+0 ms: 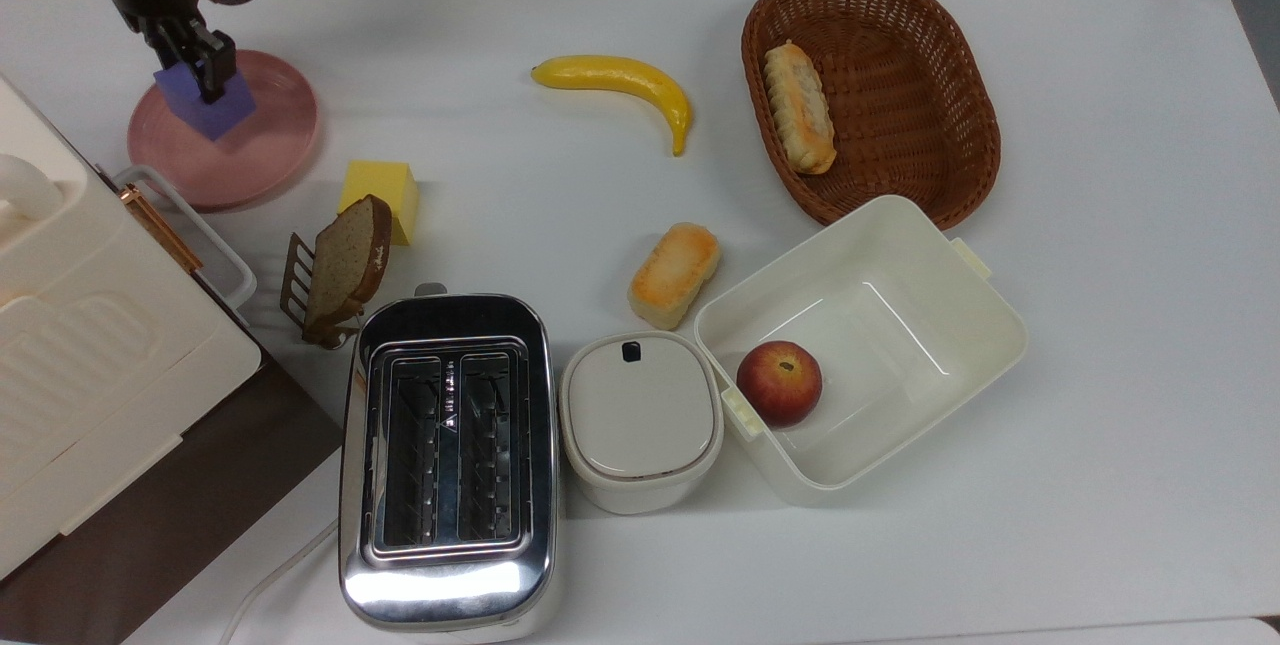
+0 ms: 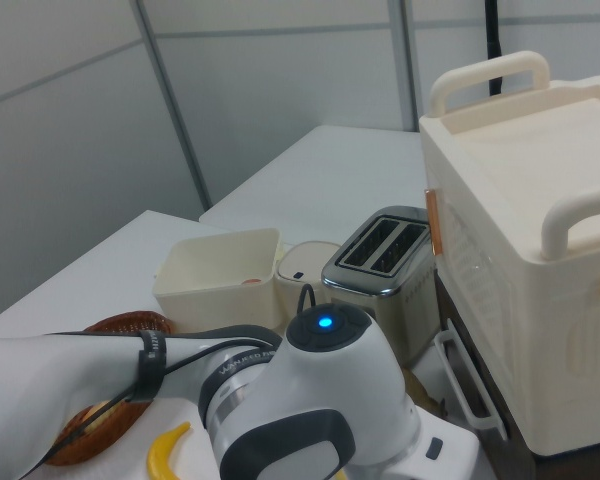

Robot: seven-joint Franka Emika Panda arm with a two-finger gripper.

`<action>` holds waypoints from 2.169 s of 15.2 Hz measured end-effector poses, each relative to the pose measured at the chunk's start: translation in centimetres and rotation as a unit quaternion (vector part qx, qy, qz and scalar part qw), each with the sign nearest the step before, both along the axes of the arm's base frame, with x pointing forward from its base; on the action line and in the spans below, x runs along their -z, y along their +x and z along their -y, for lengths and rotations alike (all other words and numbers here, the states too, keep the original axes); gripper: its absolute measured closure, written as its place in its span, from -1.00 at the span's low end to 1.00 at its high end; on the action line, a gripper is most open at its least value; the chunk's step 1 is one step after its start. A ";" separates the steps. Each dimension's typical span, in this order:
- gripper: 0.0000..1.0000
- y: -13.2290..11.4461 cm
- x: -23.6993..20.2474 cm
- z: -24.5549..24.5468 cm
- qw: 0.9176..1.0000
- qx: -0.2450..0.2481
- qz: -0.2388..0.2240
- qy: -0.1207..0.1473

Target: Put the purple cube on a plate

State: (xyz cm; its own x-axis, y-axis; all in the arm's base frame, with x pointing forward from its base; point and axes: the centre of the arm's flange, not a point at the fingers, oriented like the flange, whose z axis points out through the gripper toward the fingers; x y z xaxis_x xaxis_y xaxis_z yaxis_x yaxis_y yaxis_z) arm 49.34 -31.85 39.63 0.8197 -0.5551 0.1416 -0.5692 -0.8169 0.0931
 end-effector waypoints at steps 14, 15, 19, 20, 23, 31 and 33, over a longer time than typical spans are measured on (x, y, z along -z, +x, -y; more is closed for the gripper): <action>-1.00 0.4 1.0 0.2 1.000 -0.002 -0.007 0.001; -1.00 0.4 1.0 0.1 1.000 -0.003 -0.007 0.001; -1.00 1.2 0.6 -0.8 1.000 -0.013 -0.004 0.000; -1.00 2.0 0.0 -2.1 1.000 -0.026 -0.002 0.001; -1.00 5.4 -4.0 -9.9 0.996 -0.079 -0.039 0.025; -1.00 8.5 -19.8 -30.9 0.985 -0.167 -0.022 0.024; -1.00 8.3 -20.1 -33.3 0.982 -0.186 -0.026 0.024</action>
State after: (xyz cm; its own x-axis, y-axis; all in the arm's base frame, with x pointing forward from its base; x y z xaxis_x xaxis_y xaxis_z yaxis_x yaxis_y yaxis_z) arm 57.67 1.42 59.74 0.9724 -0.2210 0.0751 -0.2263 -0.9715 0.0710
